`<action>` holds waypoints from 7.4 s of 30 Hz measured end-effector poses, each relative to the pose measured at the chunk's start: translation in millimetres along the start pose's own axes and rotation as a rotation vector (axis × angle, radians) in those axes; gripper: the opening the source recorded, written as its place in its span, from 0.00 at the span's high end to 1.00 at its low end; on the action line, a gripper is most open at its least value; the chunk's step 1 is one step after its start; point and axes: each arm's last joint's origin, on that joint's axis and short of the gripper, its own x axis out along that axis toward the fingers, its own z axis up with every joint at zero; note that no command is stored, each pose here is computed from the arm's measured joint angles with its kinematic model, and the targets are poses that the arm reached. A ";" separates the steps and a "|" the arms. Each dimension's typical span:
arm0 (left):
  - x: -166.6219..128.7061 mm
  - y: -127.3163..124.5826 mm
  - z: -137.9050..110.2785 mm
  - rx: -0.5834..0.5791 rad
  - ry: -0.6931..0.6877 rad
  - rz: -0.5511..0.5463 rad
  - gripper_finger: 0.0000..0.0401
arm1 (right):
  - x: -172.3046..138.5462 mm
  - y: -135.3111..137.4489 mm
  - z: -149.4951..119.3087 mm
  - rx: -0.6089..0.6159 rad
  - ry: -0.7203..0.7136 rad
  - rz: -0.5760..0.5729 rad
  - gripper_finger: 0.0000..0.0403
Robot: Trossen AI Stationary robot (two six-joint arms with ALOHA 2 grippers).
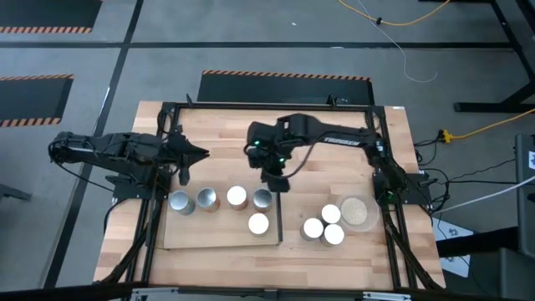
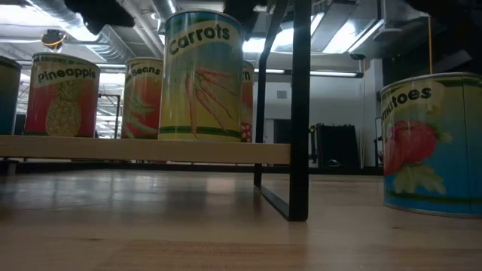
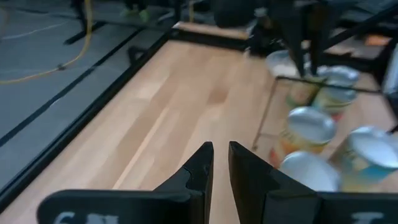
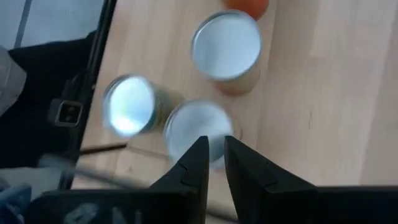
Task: Pick and place cans onto a shelf
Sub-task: Put the tomato can on the shelf
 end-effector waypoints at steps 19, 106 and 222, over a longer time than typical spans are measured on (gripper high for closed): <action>36.3 -23.1 11.7 0.007 -0.015 -0.177 0.89 | -70.7 77.9 -59.6 0.003 0.043 -0.210 0.86; 56.0 -30.7 9.7 0.015 0.018 -0.170 0.89 | 84.8 78.9 -181.5 0.422 0.142 0.005 0.98; 54.6 -23.6 34.5 -0.065 -0.257 0.063 0.89 | -73.9 -37.4 -138.8 -0.292 0.088 -0.439 0.87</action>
